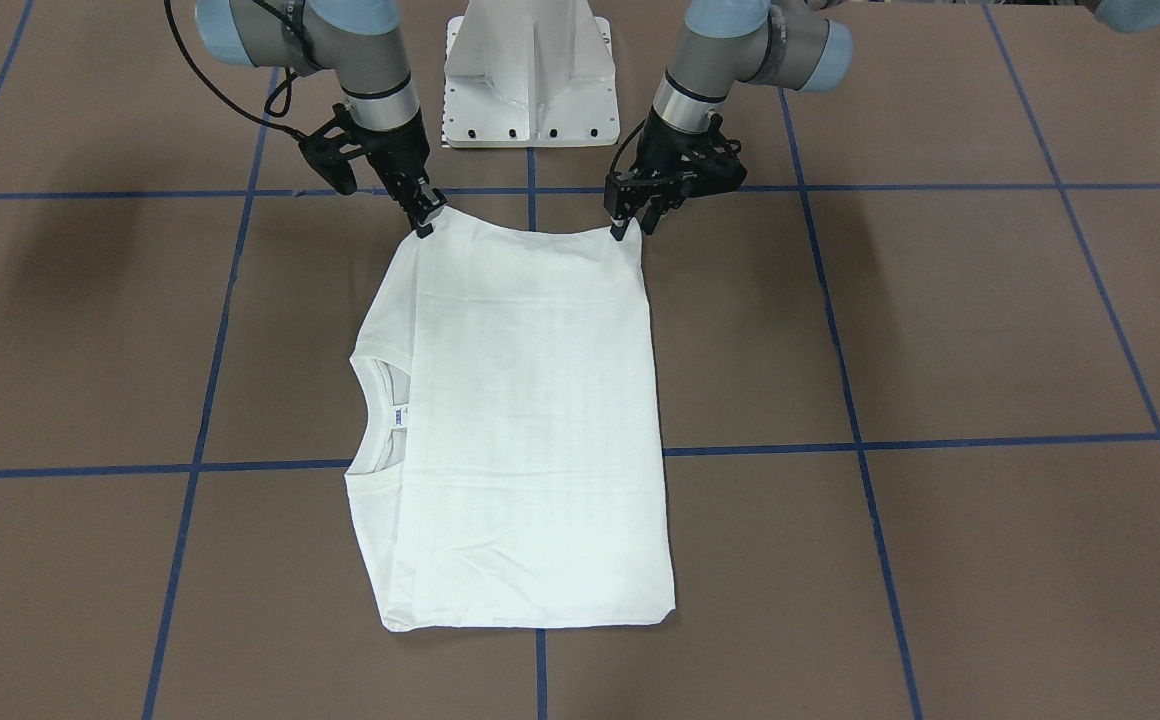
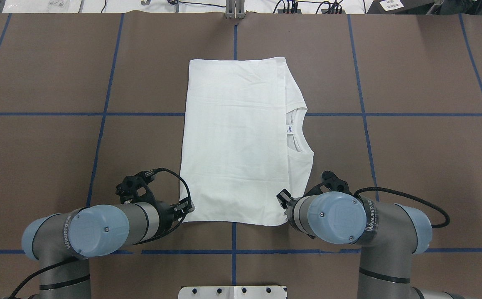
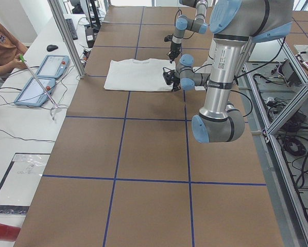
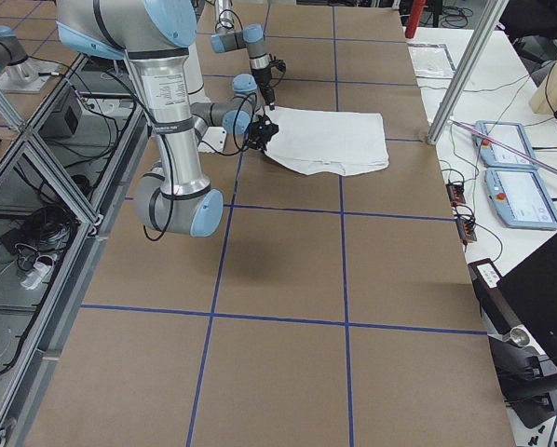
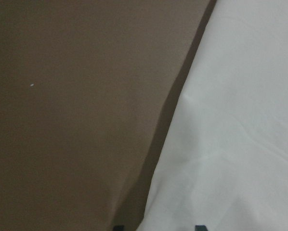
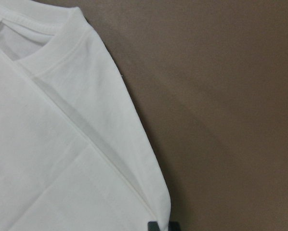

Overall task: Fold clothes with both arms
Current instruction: 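Move the left gripper to the shirt's edge nearest the robot beside the right gripper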

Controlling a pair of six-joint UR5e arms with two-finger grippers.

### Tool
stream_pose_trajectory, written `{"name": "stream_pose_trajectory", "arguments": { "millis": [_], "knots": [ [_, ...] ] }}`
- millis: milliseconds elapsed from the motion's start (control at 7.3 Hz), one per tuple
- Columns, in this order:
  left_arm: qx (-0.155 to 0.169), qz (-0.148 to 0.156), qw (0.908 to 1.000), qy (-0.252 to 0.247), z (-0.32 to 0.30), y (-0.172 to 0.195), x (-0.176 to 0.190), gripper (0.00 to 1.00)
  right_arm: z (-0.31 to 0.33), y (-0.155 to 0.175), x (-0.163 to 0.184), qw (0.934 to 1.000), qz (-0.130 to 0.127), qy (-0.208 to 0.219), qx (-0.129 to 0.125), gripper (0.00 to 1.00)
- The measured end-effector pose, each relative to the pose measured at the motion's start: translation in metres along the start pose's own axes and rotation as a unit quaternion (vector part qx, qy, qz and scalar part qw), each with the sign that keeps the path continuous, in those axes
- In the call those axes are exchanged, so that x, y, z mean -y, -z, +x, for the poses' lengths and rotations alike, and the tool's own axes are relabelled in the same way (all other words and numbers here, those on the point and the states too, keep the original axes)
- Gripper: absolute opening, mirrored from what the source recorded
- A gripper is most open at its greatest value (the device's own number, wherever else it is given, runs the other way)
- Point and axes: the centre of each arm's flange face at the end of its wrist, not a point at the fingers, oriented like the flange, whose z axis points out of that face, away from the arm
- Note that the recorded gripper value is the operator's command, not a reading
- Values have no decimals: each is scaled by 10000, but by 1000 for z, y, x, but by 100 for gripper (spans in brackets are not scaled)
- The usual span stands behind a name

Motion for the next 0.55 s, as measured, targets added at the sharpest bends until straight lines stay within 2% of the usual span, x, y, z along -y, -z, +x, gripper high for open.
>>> {"name": "stream_pose_trajectory", "arguments": {
  "millis": [137, 274, 548],
  "knots": [
    [11, -23, 10000, -6, -1, -1, -4, 14, 0, 0, 0, 10000, -3, 0, 1, 0],
    [29, -38, 10000, 12, -3, -2, -6, 0, -1, 0, 0, 10000, -7, 0, 4, 0],
    [41, -60, 10000, 51, -4, -3, -9, 0, 0, 4, -1, 10000, -26, 1, 27, 0]
  ]
}}
